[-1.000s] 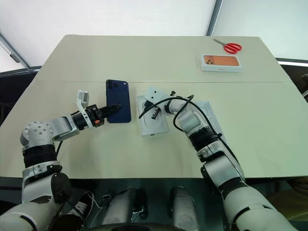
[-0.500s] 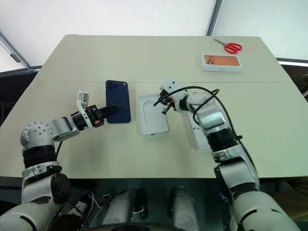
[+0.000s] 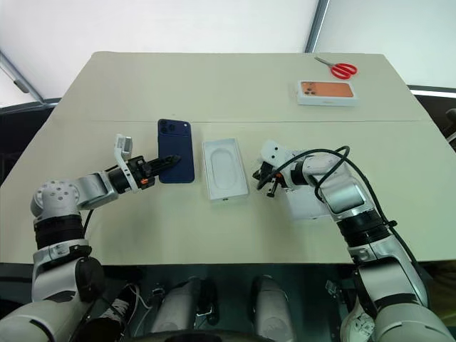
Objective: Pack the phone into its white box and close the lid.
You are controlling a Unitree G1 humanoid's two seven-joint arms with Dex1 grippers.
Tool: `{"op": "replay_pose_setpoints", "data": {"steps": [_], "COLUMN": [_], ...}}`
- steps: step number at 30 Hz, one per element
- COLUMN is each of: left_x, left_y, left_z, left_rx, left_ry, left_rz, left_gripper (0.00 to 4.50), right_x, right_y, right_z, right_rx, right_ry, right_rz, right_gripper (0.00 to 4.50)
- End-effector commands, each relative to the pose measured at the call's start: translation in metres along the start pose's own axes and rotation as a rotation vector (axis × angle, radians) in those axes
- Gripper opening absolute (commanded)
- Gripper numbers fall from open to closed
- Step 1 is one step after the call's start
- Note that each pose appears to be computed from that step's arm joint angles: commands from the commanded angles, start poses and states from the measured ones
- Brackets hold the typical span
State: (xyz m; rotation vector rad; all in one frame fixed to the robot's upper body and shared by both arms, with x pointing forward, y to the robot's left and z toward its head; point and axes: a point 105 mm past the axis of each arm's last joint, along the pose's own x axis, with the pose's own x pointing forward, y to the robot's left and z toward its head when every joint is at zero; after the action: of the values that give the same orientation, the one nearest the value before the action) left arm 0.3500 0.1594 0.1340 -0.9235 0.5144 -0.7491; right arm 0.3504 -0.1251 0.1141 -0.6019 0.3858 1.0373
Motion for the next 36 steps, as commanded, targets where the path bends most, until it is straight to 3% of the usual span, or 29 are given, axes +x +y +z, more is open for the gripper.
{"op": "replay_pose_setpoints", "data": {"steps": [1, 12, 22, 25, 29, 32, 36], "left_x": [0.003, 0.011, 0.016, 0.023, 0.035, 0.04, 0.049], "left_y": [-0.025, -0.042, -0.033, -0.031, -0.031, -0.031, -0.024], "left_z": [0.01, 0.004, -0.033, -0.029, -0.023, -0.023, -0.022], "left_rx": [0.067, 0.096, 0.072, 0.065, 0.072, 0.078, 0.046], "left_ry": [-0.013, 0.009, 0.206, 0.215, 0.237, 0.252, 0.245], "left_rz": [-0.081, -0.135, -0.129, -0.124, -0.129, -0.141, -0.137], "left_gripper": [0.0, 0.0, 0.0, 0.0, 0.0, 0.0, 0.0], "right_x": [0.0, 0.009, -0.004, -0.009, -0.027, -0.034, -0.034], "right_y": [0.018, 0.048, -0.006, -0.022, -0.041, -0.037, -0.029], "right_z": [0.009, 0.036, 0.023, 0.036, 0.06, 0.064, 0.061], "right_rx": [-0.015, 0.055, -0.027, -0.019, 0.06, 0.048, 0.051], "right_ry": [-0.037, -0.132, -0.072, -0.165, -0.389, -0.461, -0.468], "right_rz": [0.078, 0.196, -0.023, -0.079, -0.145, -0.128, -0.096], "right_gripper": [0.03, 0.03, 0.03, 0.03, 0.03, 1.32, 3.39]}}
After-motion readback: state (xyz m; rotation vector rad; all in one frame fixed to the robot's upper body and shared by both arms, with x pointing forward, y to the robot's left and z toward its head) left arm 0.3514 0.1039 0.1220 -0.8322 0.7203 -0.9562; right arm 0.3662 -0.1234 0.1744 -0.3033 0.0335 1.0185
